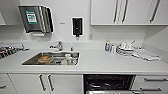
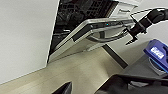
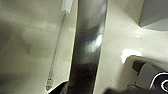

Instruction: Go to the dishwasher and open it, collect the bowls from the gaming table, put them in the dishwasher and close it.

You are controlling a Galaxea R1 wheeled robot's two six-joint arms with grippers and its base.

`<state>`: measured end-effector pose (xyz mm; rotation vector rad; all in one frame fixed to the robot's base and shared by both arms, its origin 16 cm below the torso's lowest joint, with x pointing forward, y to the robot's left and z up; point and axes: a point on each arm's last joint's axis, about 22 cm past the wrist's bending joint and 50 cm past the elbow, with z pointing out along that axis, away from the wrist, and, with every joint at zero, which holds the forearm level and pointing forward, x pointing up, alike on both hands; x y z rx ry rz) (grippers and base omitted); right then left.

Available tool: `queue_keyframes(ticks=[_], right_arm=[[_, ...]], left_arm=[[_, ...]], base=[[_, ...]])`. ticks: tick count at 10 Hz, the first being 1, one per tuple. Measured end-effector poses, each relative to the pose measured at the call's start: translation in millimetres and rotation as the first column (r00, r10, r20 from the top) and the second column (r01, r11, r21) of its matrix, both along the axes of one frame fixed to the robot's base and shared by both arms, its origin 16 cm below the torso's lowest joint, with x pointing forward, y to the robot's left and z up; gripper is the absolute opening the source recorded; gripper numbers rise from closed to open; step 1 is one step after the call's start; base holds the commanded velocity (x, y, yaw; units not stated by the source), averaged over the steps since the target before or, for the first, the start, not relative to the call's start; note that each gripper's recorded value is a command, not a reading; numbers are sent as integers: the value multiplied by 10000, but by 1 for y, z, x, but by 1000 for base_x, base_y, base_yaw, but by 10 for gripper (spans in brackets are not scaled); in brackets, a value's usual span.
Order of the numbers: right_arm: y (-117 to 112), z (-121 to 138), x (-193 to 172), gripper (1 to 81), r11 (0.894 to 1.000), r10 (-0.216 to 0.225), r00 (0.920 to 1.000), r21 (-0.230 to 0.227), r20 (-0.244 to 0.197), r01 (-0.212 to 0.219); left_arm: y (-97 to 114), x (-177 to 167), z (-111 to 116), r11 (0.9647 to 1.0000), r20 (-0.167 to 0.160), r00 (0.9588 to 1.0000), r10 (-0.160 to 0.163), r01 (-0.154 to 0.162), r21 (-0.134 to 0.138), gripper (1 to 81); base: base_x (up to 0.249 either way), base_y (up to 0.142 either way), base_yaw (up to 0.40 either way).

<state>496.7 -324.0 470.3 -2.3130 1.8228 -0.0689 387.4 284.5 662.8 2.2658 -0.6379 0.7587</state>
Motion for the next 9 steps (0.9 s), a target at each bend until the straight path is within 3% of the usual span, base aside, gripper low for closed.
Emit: queue_keyframes(ticks=[3,9], right_arm=[[4,-26,-11,811,9990,-330,9993,303,-176,335],[15,-78,-8,811,9968,-505,9984,641,261,488]], left_arm=[[-2,0,-1,10000,-16,10000,-50,50,-1,811],[-3,-3,-2,10000,-94,9999,-93,93,1,811]], base=[[-96,0,0],[-96,0,0]])
